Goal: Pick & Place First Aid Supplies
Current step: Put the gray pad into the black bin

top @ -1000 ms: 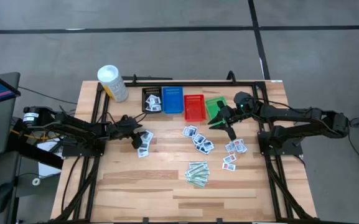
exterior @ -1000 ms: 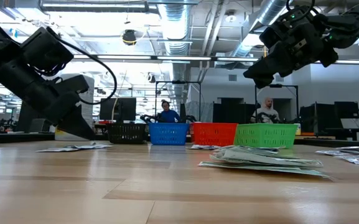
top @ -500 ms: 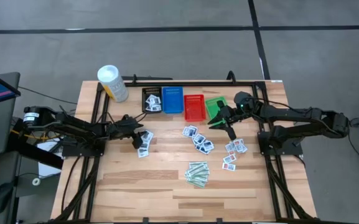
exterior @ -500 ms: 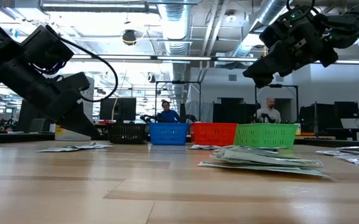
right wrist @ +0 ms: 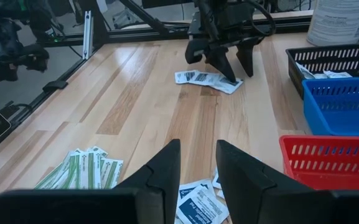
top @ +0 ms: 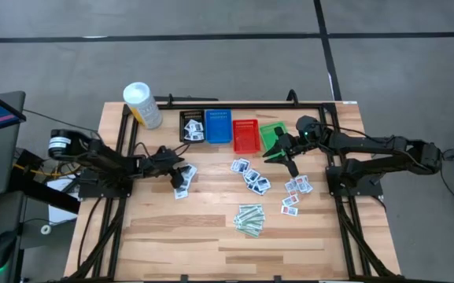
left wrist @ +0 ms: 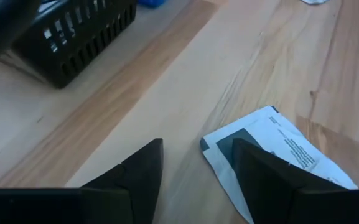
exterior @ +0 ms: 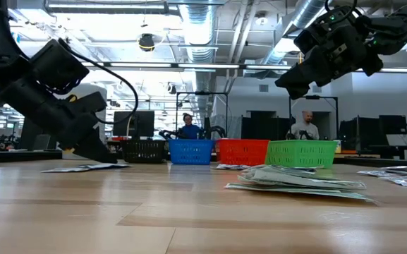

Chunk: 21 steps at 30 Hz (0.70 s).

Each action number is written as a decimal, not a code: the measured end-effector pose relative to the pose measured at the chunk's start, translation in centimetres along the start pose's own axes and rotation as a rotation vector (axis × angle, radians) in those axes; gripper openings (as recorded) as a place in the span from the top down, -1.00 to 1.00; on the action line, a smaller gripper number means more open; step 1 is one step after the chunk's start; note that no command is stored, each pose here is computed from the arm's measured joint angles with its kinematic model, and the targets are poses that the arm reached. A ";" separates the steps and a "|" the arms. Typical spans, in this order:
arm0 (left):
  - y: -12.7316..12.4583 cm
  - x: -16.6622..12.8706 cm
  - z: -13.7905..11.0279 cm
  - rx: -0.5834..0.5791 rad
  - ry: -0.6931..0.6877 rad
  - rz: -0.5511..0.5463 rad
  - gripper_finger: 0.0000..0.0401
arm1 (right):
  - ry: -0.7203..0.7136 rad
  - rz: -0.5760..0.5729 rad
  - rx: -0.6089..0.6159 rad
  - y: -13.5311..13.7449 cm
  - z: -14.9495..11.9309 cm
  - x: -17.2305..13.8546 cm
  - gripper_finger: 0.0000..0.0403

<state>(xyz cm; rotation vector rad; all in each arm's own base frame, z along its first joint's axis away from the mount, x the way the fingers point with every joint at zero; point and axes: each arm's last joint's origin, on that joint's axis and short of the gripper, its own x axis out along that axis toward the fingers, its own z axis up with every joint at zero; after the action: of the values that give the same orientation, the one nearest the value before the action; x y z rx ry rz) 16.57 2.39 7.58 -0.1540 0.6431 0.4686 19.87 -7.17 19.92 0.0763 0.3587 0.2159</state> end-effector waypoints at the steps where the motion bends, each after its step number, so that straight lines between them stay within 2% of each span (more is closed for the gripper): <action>1: 0.0 0.1 -0.1 0.001 0.002 0.002 0.05 | 0.001 0.001 0.000 0.0 0.0 0.0 0.52; 8: 0.0 0.4 -0.3 0.004 0.012 0.005 0.23 | 0.002 0.001 0.001 0.0 0.0 0.0 0.52; 16: -0.1 0.4 -0.4 0.006 0.016 -0.012 0.69 | 0.002 0.001 0.002 0.0 0.0 0.0 0.52; 21: -0.1 0.4 -0.4 0.058 0.015 -0.021 0.96 | 0.002 0.001 0.002 0.0 0.0 0.0 0.52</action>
<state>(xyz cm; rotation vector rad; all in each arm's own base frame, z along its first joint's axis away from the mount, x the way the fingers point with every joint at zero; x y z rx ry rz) 16.72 2.33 7.06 -0.1090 0.6683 0.4283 19.86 -7.16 19.90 0.0780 0.3608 0.2165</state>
